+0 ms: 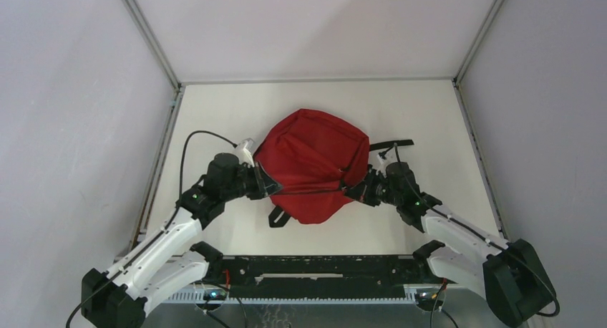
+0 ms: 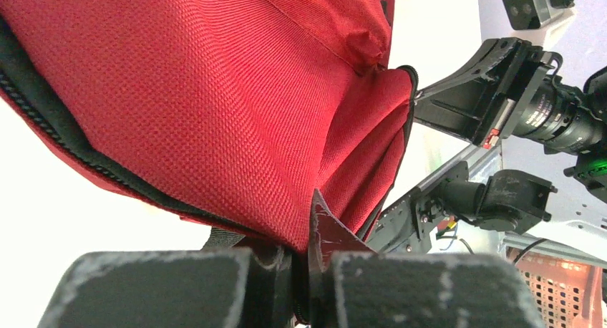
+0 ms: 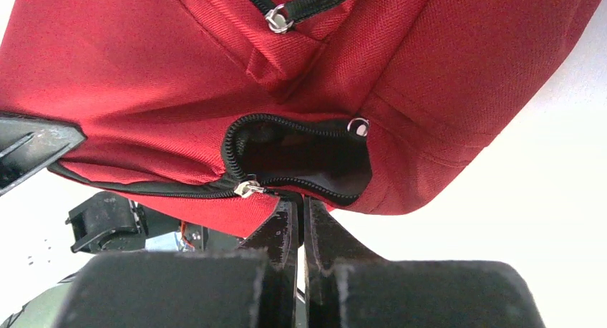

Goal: Pack the student bag
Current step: Zip the student bag at the center of the board.

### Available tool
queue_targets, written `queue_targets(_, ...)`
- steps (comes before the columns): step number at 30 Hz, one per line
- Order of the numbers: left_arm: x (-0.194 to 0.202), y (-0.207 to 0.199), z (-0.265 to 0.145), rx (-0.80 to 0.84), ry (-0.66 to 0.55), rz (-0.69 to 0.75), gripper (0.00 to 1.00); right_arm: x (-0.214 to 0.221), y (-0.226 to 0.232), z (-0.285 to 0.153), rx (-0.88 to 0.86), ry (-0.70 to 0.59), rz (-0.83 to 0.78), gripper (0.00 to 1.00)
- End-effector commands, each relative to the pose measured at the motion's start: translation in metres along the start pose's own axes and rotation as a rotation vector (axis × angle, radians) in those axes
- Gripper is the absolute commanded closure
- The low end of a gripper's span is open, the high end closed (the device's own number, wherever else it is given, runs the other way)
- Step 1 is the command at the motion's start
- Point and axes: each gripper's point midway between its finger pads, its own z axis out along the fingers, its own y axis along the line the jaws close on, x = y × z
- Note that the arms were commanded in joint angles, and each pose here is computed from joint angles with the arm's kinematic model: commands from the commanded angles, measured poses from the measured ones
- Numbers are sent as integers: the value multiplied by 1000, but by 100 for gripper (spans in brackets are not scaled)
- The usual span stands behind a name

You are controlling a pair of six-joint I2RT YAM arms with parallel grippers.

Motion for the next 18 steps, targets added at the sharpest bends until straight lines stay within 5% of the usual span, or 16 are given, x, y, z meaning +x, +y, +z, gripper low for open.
queue_targets(1, -33, 16, -19, -99, -164, 29, 100, -25, -88, -25, 405, -162, 50, 100)
queue_targets(7, -34, 29, -23, -148, -182, 5, 100, -32, -97, -49, 457, -228, 98, 100)
queue_targets(12, -36, 26, -25, -129, -191, 5, 100, -19, -40, -38, 149, -97, -47, 100)
queue_targets(13, -35, 22, -24, -112, -182, 7, 93, -15, -33, -36, 119, -64, -66, 100)
queue_targets(16, -31, 7, -20, -35, -130, 23, 35, -6, -38, -28, 199, 5, -105, 100)
queue_targets(18, -31, -11, -21, 38, -119, 69, 19, 3, -51, -22, 293, 50, -111, 100)
